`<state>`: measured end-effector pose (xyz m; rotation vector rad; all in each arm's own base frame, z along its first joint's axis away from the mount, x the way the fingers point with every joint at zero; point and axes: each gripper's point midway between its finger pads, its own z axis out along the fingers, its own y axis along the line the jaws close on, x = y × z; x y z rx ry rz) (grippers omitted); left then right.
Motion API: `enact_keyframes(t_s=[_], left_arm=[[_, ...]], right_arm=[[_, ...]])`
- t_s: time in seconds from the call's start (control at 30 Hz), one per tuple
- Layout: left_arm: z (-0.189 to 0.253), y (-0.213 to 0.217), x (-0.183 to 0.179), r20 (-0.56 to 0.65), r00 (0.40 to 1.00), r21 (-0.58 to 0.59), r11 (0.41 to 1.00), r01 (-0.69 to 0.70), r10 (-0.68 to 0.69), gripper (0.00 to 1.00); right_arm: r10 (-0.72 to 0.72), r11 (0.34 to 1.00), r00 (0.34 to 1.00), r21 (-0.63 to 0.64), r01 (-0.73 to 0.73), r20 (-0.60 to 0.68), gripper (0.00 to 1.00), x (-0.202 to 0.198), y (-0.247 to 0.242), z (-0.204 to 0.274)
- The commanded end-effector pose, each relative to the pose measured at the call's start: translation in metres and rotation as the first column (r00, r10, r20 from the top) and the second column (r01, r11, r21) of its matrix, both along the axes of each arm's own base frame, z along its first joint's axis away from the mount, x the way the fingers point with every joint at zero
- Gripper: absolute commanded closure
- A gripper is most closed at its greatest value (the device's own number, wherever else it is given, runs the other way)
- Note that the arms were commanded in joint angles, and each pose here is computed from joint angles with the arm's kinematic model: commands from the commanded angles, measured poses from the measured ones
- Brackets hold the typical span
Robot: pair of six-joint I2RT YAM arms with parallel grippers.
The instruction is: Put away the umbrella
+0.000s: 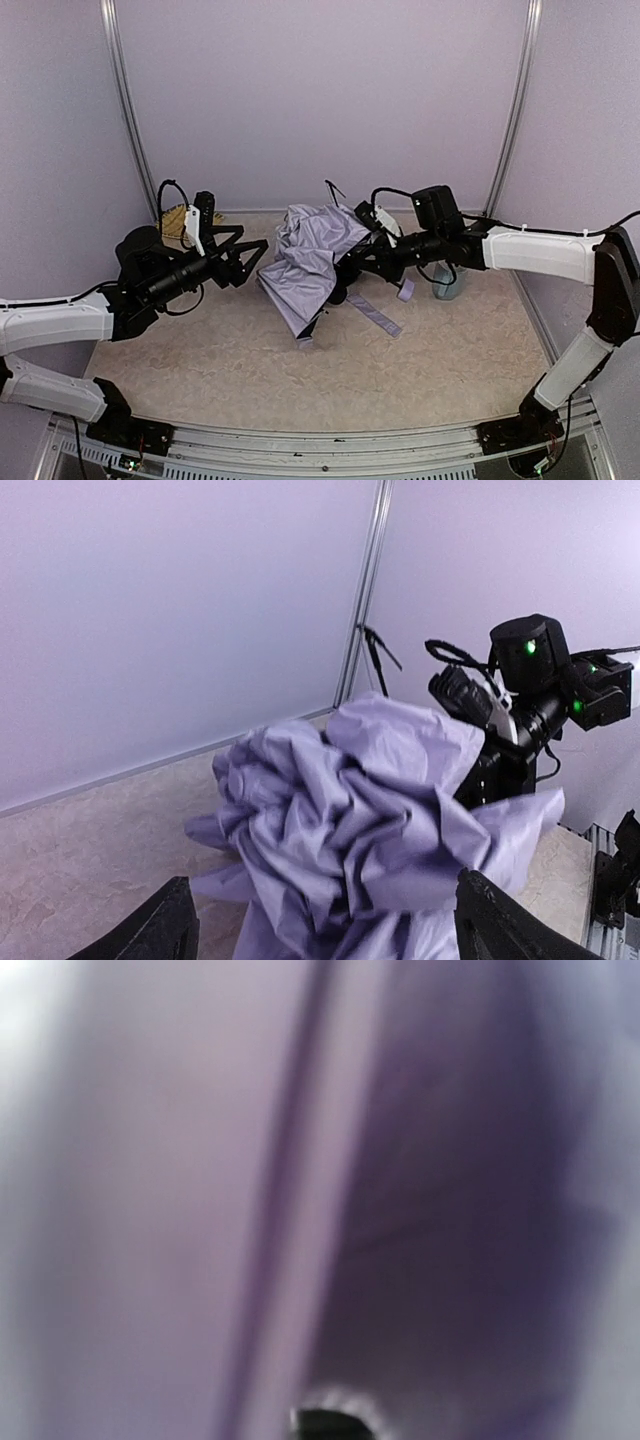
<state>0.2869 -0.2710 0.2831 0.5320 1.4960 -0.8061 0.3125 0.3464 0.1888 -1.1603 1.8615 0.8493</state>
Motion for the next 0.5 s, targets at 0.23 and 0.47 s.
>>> enact_keyframes(t_s=[0.23,0.47], left_arm=[[-0.006,0.008,-0.004,-0.003,0.999,-0.008,0.999,-0.043,0.043,0.14],[0.001,0.016,-0.004,-0.02,0.996,-0.017,0.996,-0.088,0.088,0.13]], right_arm=[[-0.36,0.93,0.889,0.18,0.32,0.282,1.0,0.09,-0.065,0.17],[-0.567,0.782,0.579,0.164,0.601,0.585,1.0,0.178,-0.104,0.25]])
